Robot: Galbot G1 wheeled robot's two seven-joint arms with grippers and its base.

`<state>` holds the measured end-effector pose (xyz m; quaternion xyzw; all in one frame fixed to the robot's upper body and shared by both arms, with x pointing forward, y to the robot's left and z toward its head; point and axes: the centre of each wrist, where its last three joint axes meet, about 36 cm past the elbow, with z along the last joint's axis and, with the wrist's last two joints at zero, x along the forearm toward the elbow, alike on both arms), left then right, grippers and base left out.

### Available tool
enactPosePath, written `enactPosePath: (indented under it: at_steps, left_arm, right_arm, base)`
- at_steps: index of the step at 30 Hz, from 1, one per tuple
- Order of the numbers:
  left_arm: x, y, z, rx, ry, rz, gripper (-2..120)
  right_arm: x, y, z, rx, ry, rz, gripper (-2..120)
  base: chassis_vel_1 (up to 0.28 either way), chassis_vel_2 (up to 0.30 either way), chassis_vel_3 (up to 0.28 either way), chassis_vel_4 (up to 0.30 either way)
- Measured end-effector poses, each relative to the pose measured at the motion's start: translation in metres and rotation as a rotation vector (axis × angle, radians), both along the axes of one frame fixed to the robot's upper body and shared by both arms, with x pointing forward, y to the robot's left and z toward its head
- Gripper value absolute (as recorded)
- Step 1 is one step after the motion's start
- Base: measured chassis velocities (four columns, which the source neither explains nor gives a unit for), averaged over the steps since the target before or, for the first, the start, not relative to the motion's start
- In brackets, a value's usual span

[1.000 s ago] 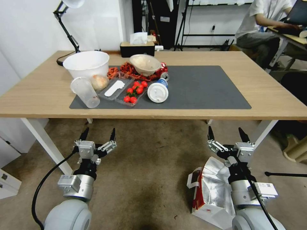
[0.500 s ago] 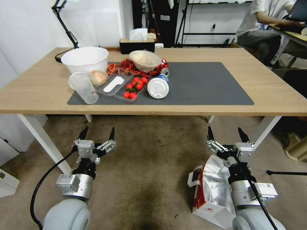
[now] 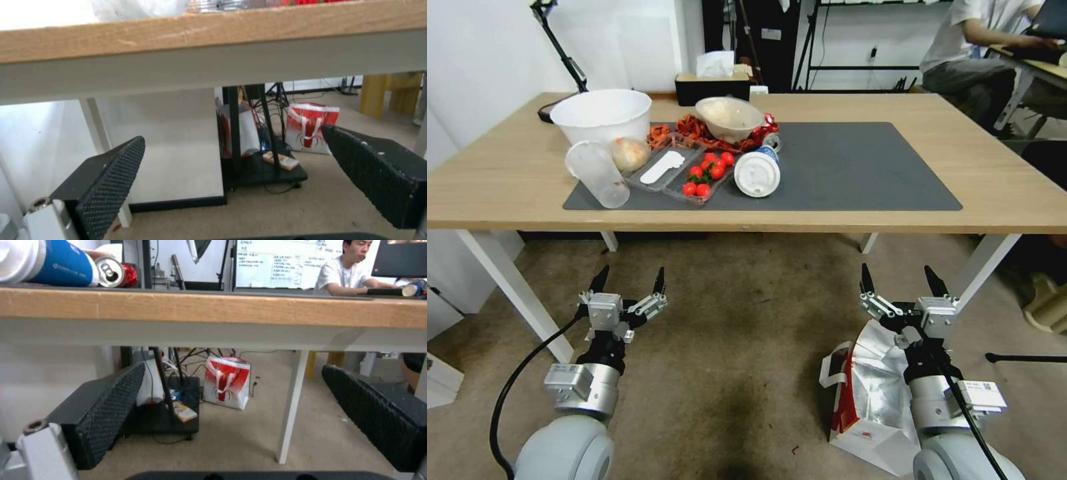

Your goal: Pick up the food delivery bag from the floor and place it on the table.

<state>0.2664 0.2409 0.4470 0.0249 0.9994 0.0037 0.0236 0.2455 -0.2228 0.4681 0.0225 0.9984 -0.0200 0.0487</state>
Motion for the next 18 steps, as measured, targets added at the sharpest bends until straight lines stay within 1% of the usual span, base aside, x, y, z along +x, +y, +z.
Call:
enactPosePath:
  at_steps: [18]
  left_arm:
    - [0.0000,0.0016,-0.0026,0.013,0.011,-0.001,99]
  right_arm:
    - [0.0002,0.0009,0.0007,0.007,-0.002,0.003,100]
  base:
    - [0.000,0.000,0.000,0.000]
